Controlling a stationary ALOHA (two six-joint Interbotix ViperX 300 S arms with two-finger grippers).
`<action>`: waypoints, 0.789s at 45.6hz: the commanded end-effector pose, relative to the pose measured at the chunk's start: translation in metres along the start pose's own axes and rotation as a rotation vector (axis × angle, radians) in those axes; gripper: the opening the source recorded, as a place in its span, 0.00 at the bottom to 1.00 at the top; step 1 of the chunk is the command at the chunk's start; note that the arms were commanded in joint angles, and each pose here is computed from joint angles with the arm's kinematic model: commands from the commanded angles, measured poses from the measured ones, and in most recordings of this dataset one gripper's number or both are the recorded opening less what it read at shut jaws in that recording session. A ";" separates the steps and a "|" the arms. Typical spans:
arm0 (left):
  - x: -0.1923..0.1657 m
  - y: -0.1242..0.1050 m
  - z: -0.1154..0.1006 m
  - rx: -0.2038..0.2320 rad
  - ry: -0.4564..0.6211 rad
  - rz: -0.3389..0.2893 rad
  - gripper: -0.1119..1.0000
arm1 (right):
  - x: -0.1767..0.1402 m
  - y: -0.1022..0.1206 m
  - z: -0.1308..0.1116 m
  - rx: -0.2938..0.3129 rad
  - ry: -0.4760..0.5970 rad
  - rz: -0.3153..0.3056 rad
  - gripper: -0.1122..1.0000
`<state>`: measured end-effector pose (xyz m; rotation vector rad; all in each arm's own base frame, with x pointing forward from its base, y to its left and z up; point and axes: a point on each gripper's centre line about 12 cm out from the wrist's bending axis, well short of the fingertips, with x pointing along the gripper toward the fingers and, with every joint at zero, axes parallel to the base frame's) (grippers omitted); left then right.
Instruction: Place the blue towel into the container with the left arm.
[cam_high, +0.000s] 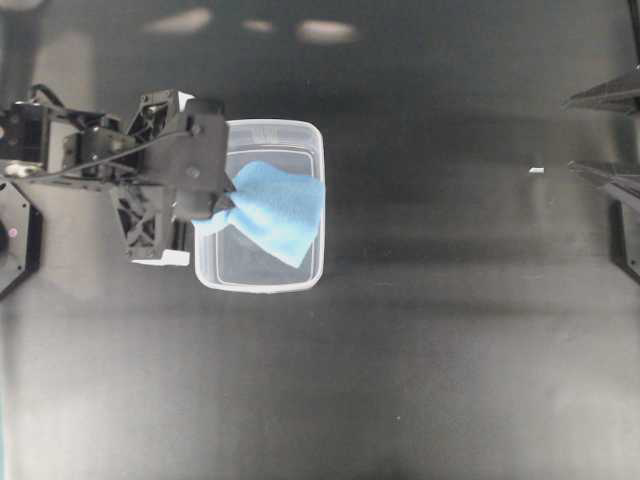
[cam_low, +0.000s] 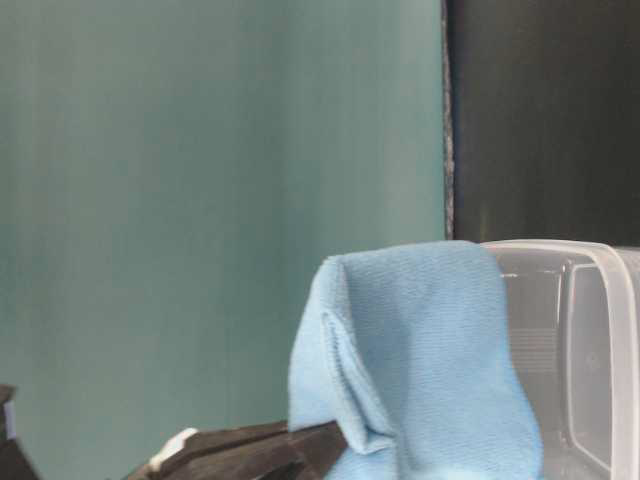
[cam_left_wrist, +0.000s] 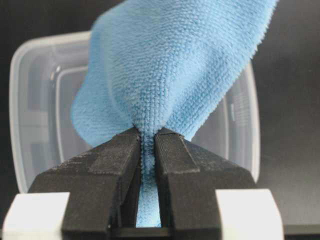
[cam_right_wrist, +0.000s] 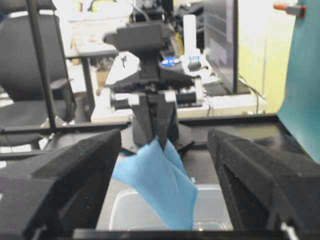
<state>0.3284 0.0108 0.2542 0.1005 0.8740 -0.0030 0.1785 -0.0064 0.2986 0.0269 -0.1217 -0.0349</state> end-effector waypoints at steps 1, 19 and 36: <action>0.003 0.008 -0.001 -0.047 0.002 0.016 0.15 | 0.002 0.000 0.004 0.003 -0.018 -0.002 0.72; 0.033 0.019 -0.024 -0.161 0.062 0.038 0.15 | 0.001 0.000 0.004 0.003 -0.017 -0.002 0.72; 0.045 0.031 -0.028 -0.218 0.102 0.058 0.71 | 0.001 -0.001 0.004 0.003 -0.017 -0.003 0.72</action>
